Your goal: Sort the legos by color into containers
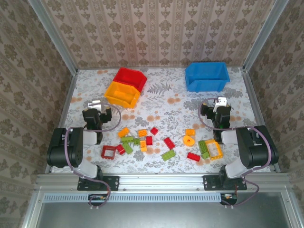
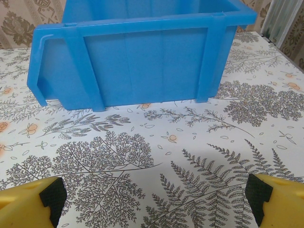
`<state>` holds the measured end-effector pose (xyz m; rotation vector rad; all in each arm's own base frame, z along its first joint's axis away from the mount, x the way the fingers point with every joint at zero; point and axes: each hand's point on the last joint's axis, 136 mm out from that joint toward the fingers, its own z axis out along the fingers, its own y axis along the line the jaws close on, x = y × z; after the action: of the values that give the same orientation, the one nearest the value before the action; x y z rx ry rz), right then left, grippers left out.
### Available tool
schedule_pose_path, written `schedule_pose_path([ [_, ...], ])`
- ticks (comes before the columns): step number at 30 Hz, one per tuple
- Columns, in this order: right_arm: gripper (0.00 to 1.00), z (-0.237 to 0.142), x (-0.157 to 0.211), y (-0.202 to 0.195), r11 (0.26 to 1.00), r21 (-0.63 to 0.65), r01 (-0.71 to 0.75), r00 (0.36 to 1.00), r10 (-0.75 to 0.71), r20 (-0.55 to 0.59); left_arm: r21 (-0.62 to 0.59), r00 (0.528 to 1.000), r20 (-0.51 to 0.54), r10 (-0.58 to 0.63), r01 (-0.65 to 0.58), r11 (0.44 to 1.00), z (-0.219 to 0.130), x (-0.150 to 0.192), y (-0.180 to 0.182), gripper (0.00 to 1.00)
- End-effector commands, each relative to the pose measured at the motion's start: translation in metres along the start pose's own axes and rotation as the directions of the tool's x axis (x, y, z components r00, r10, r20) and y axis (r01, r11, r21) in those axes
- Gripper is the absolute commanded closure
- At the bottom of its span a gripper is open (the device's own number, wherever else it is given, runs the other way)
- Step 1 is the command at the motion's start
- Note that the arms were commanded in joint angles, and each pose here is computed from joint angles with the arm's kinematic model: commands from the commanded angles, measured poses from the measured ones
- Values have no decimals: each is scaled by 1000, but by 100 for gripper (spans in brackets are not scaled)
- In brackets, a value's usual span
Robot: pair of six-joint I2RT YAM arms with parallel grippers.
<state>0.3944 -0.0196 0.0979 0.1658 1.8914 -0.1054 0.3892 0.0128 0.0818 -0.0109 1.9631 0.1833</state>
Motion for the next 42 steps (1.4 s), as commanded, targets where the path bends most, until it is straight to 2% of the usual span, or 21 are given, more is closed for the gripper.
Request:
schedule_pose_path([
  [1,0,0,-2,1,1000,-9,11,1000,-11,4,10,999,47,-4,4,1000,1,-16,-1,0],
  [7,0,-1,-5,3,999,-30,12,1000,-12,14,12,999,47,-4,4,1000,1,-16,-1,0],
  [10,0,-18,-36,-9,997,73,3,999,-6,51,-38,994,93,59,-56,998,-18,-39,-4,0],
  [11,0,-22,-44,-11,996,94,5,999,-8,32,-48,990,106,95,-90,995,-28,-53,-7,0],
  [12,0,-31,-64,-13,993,115,-25,999,22,26,-59,985,130,113,-106,993,-41,-72,-12,0],
  [14,0,-52,-98,-22,977,162,-136,991,136,11,-106,978,192,76,-56,993,-74,-114,-12,0],
  [15,0,-68,-108,-31,947,213,-240,967,253,-33,-173,984,180,-1,33,984,-92,-130,-2,0],
  [16,0,-84,-106,-33,913,235,-334,922,368,-117,-249,986,122,-111,139,958,-109,-134,14,0],
  [17,0,-93,-106,-30,897,231,-376,897,415,-151,-310,963,47,-267,268,912,-123,-124,31,0],
  [18,0,-101,-97,-32,849,247,-468,848,510,-146,-414,883,-8,-469,424,805,-141,-100,50,0],
  [19,0,-101,-87,-28,807,195,-558,794,587,-157,-434,791,-28,-611,541,720,-142,-83,56,0],
  [20,0,-101,-81,-24,773,138,-619,753,634,-177,-350,742,-97,-663,598,721,-131,-77,45,0],
  [21,0,-104,-72,-21,742,121,-660,715,669,-202,-238,711,-162,-684,645,727,-119,-77,30,0],
  [22,0,-110,-67,-23,731,160,-663,700,682,-214,-216,686,-193,-702,668,712,-117,-76,22,0],
  [24,0,-119,-57,-27,755,257,-604,705,656,-270,-253,663,-269,-698,651,716,-119,-70,9,0],
  [27,0,-126,-58,-24,812,292,-505,739,582,-340,-269,642,-390,-660,606,748,-122,-65,-19,0],
  [30,2,-125,-65,-9,823,251,-510,731,568,-377,-251,598,-465,-652,618,745,-118,-62,-47,0],
  [32,4,-120,-67,7,823,216,-525,714,564,-416,-263,563,-474,-677,644,719,-111,-63,-55,2],
  [36,5,-108,-82,45,841,101,-532,726,514,-457,-269,538,-479,-694,662,699,-86,-74,-65,4],
  [39,5,-100,-92,66,827,25,-561,722,504,-475,-289,477,-514,-712,686,668,-62,-76,-77,5],
  [42,4,-94,-97,80,817,-26,-577,718,491,-494,-286,410,-557,-722,722,630,-34,-74,-95,10],
])
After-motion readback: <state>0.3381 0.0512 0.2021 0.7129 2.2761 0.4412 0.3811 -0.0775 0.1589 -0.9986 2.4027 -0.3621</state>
